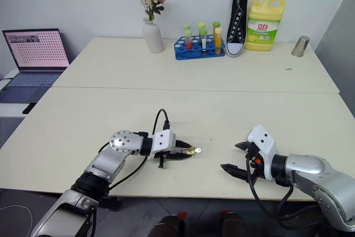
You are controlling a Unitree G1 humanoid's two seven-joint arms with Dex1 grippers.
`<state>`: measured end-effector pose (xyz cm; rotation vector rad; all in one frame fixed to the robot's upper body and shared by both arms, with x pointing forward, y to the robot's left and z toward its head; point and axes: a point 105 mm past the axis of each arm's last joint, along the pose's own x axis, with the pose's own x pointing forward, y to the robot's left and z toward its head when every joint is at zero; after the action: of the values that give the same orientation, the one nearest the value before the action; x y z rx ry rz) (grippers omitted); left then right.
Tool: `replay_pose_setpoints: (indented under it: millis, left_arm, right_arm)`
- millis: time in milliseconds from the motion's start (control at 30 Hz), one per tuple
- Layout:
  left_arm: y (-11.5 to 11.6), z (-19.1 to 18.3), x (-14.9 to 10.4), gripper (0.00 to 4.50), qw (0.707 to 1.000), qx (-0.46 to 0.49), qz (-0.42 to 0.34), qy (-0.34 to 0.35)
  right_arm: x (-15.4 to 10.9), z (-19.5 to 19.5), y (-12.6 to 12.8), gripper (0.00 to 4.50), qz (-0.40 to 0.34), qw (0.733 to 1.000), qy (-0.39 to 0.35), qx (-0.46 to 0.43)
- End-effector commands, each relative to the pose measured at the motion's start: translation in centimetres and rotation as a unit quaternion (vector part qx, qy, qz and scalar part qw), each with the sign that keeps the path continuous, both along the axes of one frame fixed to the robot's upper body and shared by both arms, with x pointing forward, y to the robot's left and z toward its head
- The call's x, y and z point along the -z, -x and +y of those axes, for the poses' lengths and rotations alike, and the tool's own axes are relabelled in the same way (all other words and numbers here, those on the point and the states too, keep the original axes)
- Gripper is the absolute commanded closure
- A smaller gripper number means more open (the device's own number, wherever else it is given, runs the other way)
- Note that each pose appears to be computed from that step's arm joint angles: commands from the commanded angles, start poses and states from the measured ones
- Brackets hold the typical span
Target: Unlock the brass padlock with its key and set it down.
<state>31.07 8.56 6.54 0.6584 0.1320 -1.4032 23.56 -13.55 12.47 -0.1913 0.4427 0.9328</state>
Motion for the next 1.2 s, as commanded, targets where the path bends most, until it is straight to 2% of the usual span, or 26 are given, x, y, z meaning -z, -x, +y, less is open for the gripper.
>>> replay_pose_setpoints:
  millis: [33, 133, 267, 433, 567, 733, 1133, 1200]
  left_arm:
    - [-0.3, 0.1, 0.0, 3.52, 0.999, -0.013, -0.048, -0.001]
    - [-0.1, -0.3, -4.2, 3.52, 0.978, 0.012, -0.197, 0.073]
    - [1.2, 0.3, -7.1, 3.52, 0.929, 0.045, -0.351, 0.103]
    - [2.4, 0.8, -8.3, 3.52, 0.888, 0.084, -0.438, 0.11]
    - [3.1, 0.5, -8.4, 3.52, 0.87, 0.108, -0.47, 0.105]
    - [3.3, 0.0, -8.5, 3.52, 0.866, 0.107, -0.476, 0.108]
    - [3.2, 0.1, -8.6, 3.52, 0.862, 0.104, -0.486, 0.099]
    - [3.1, 0.1, -8.4, 3.52, 0.865, 0.102, -0.482, 0.097]
  right_arm:
    - [-1.1, 0.5, 0.1, 0.0, -0.036, 0.999, -0.005, -0.021]
    - [-1.7, 0.8, -0.2, 0.0, -0.064, 0.997, -0.02, -0.027]
    - [-2.4, 1.8, -0.3, 0.0, -0.07, 0.995, -0.059, -0.049]
    - [-3.0, 3.0, -1.2, 0.0, -0.055, 0.991, -0.108, -0.061]
    - [-3.7, 4.0, -1.9, 0.0, -0.036, 0.986, -0.146, -0.073]
    - [-4.0, 5.5, -2.3, 0.0, -0.019, 0.981, -0.17, -0.095]
    - [-3.7, 6.7, -2.3, 0.0, -0.012, 0.979, -0.168, -0.114]
    - [-3.7, 6.7, -2.3, 0.39, -0.011, 0.979, -0.172, -0.111]
